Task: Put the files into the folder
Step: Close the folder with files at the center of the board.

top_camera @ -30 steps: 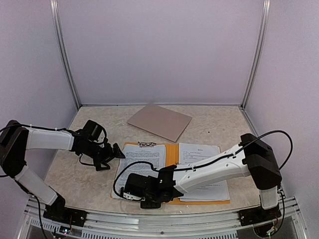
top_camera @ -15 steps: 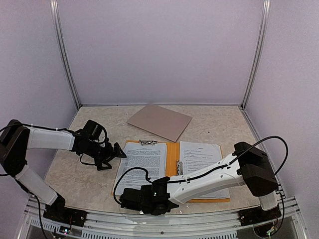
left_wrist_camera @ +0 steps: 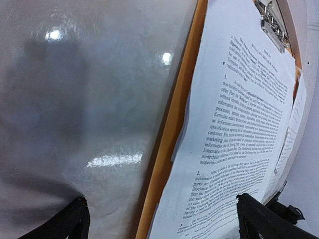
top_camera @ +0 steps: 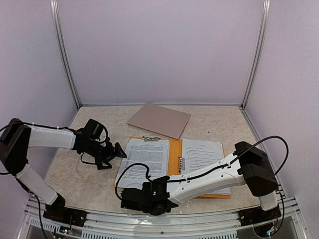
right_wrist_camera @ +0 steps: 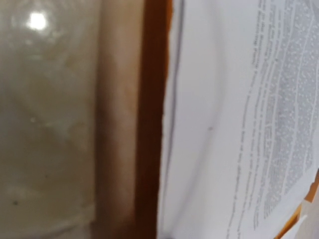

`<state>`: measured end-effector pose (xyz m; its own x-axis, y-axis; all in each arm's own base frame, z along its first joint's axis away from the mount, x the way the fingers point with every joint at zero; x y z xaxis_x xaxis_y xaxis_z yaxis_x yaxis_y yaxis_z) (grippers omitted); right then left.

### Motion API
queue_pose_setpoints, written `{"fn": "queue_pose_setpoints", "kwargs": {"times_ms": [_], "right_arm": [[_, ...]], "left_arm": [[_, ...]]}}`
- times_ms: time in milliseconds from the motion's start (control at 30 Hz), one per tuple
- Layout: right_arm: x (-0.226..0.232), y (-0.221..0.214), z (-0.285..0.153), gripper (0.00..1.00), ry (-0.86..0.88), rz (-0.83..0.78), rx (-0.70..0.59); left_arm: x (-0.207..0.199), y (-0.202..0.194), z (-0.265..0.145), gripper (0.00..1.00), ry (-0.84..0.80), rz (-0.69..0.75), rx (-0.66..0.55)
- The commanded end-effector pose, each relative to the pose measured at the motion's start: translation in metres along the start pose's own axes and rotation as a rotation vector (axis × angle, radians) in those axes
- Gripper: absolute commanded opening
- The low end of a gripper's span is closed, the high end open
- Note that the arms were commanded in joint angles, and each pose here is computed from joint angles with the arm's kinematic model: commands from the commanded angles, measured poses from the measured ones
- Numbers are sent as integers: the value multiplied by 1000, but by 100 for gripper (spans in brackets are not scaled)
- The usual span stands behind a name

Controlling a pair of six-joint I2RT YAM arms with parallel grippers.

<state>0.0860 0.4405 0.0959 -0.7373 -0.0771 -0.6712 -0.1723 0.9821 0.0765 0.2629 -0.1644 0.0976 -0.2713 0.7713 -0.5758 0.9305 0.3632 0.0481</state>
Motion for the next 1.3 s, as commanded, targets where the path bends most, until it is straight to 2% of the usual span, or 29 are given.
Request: {"fn": "queue_pose_setpoints", "kwargs": {"times_ms": [0,533,633,800,1000,1133,1267], "right_arm": [[-6,1,-9,4,-45,32,7],[-15,-3,-19,0,-98,119,-20],[-15,-3,-18,0,-98,121,-21],[-12,-4,-16,1,-87,114,-14],[-10,-4,-16,9,-60,121,-21],[-9,-3,-17,21,-47,122,-31],[-10,-2,-21,43,-29,138,-47]], "left_arm": [[-3,3,-2,99,1,11,17],[-22,-9,19,99,-209,-53,202],[-27,-13,24,96,-236,-59,230],[-35,-16,27,80,-270,-58,243],[-44,-11,13,60,-287,-20,201],[-49,-9,9,47,-295,2,196],[-52,-8,4,36,-297,17,188]]}}
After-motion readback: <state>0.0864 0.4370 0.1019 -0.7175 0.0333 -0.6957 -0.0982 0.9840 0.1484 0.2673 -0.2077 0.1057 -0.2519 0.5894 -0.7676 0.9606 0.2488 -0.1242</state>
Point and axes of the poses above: each gripper's point midway between its finger pads, its own z axis out along the fingers, its own x axis along the line the jaws close on, y = z × x, the point moved 7 cm from there along -z, back along the fingers, and after that the axes turned 5 degrees about -z, right-handed, at the moved point
